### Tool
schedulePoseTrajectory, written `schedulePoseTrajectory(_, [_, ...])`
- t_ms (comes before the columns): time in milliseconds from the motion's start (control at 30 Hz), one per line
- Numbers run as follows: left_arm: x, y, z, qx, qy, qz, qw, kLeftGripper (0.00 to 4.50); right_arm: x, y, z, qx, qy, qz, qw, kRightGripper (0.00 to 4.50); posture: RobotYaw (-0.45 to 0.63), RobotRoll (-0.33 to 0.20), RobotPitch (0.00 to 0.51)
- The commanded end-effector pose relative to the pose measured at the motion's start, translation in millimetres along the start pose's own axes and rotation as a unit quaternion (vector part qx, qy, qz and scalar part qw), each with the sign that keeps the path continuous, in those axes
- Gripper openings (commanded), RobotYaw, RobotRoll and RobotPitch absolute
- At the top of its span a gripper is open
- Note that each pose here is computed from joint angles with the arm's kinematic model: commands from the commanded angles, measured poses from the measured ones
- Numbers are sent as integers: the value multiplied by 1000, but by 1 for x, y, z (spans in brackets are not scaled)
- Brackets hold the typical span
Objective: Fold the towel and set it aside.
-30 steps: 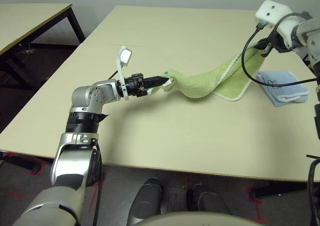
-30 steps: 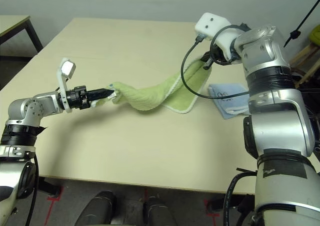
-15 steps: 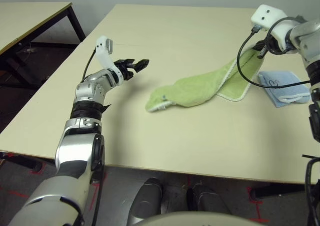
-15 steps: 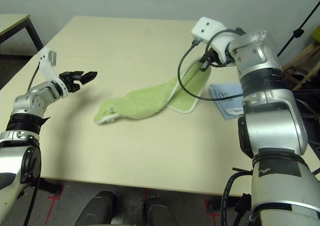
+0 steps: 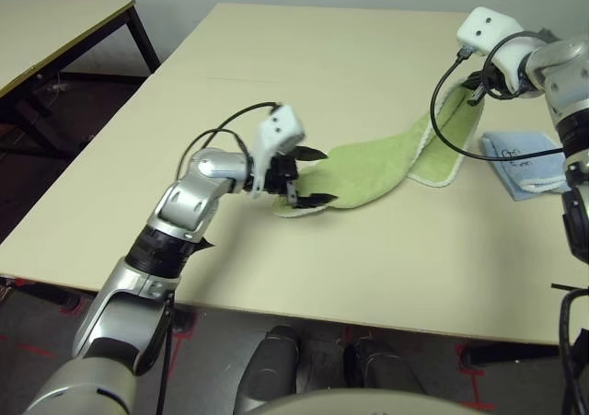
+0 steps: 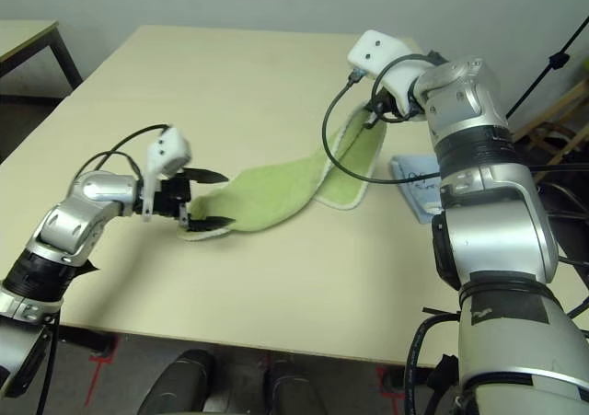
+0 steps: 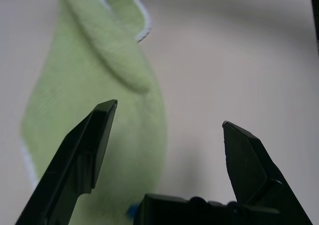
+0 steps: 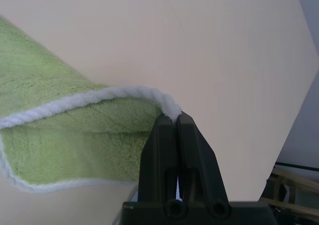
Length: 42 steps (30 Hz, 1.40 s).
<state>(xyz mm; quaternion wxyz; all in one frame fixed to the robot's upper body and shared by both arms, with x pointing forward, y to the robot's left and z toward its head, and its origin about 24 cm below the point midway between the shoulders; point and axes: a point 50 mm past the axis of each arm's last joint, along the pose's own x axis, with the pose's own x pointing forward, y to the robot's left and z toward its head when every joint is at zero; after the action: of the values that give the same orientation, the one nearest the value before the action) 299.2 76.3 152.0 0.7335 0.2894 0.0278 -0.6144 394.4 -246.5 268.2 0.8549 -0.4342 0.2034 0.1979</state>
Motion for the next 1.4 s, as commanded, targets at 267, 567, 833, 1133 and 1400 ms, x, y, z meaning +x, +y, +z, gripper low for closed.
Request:
schedulePoseTrajectory(267, [56, 7, -38, 74, 102, 21, 992, 4468, -7, -2, 8, 3, -19, 5, 1000, 0, 115, 0, 109])
schedulePoseTrajectory(567, [53, 19, -56, 67, 134, 45, 988, 4468, -14, -2, 13, 6, -34, 10, 999, 0, 106, 0, 105])
schedulePoseTrajectory(833, [32, 23, -40, 3, 91, 29, 995, 4468, -19, -2, 12, -2, -36, 23, 999, 0, 117, 0, 101])
schedulePoseTrajectory(1133, [29, 20, -40, -2, 88, 48, 995, 4051, -20, 4, 8, 0, -36, 37, 999, 0, 118, 0, 104])
schedulePoseTrajectory(1400, [38, 17, -46, -55, 87, 67, 992, 4478, -20, 4, 7, 2, -34, 37, 999, 0, 120, 0, 107])
